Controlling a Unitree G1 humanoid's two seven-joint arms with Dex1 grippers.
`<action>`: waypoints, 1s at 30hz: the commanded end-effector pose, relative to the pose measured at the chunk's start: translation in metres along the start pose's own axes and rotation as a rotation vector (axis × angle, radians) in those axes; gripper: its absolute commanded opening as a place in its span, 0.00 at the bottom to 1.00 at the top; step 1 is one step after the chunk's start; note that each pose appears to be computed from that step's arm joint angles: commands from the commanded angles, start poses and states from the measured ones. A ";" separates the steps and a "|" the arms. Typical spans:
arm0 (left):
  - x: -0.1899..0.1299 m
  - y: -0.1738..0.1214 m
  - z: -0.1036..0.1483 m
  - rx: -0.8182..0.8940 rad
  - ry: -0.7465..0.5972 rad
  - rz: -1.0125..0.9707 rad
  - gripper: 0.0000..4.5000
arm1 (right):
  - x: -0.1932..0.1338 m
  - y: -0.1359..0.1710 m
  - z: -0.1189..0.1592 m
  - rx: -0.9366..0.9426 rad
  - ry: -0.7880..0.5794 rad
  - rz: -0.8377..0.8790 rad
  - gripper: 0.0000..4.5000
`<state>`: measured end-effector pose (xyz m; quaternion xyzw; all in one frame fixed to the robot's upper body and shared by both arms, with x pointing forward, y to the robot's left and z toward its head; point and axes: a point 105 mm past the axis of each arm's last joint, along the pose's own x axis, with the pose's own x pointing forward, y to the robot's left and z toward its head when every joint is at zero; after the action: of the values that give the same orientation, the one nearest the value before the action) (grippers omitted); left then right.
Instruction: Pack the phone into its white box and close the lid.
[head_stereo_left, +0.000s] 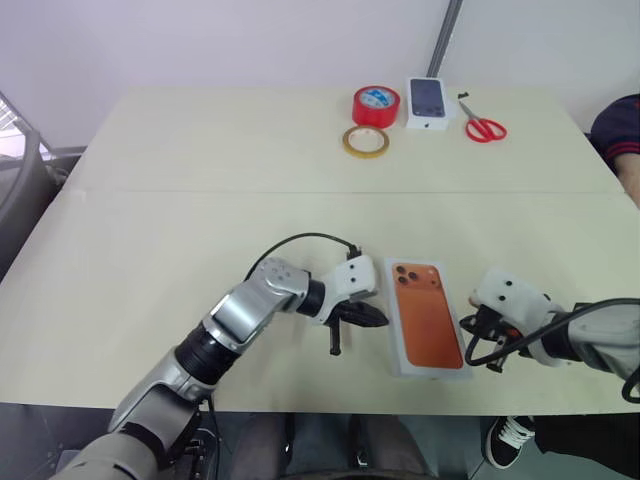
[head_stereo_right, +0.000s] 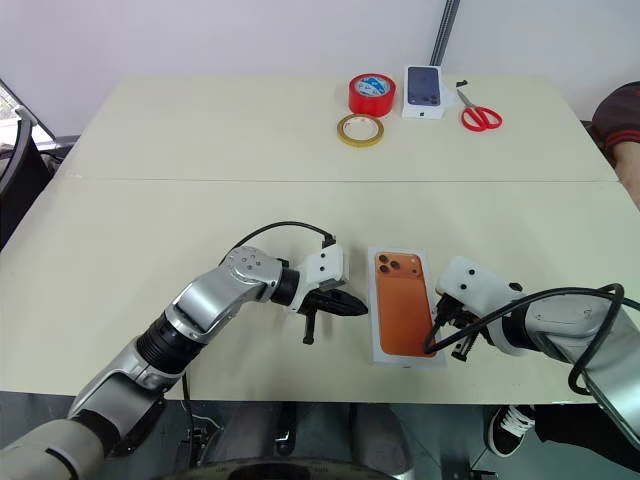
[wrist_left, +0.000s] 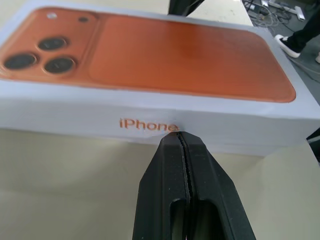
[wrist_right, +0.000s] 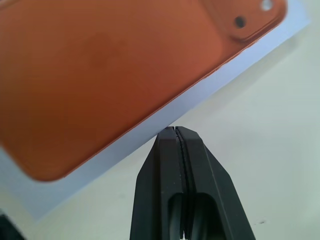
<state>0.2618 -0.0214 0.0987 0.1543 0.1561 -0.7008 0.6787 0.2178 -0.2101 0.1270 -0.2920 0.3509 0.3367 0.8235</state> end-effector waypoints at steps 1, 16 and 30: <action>-0.005 -0.001 0.011 0.004 -0.048 0.012 0.00 | -0.010 0.002 0.009 -0.039 -0.025 -0.003 0.01; -0.023 0.015 0.037 -0.029 -0.162 0.085 0.00 | -0.029 0.008 0.020 -0.055 -0.107 0.061 0.01; 0.020 -0.002 0.012 0.070 0.006 -0.051 0.00 | -0.002 0.062 -0.005 0.004 -0.049 0.231 0.01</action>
<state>0.2613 -0.0421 0.1022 0.1591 0.1414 -0.7160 0.6649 0.1674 -0.1781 0.1115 -0.2280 0.3698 0.4410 0.7854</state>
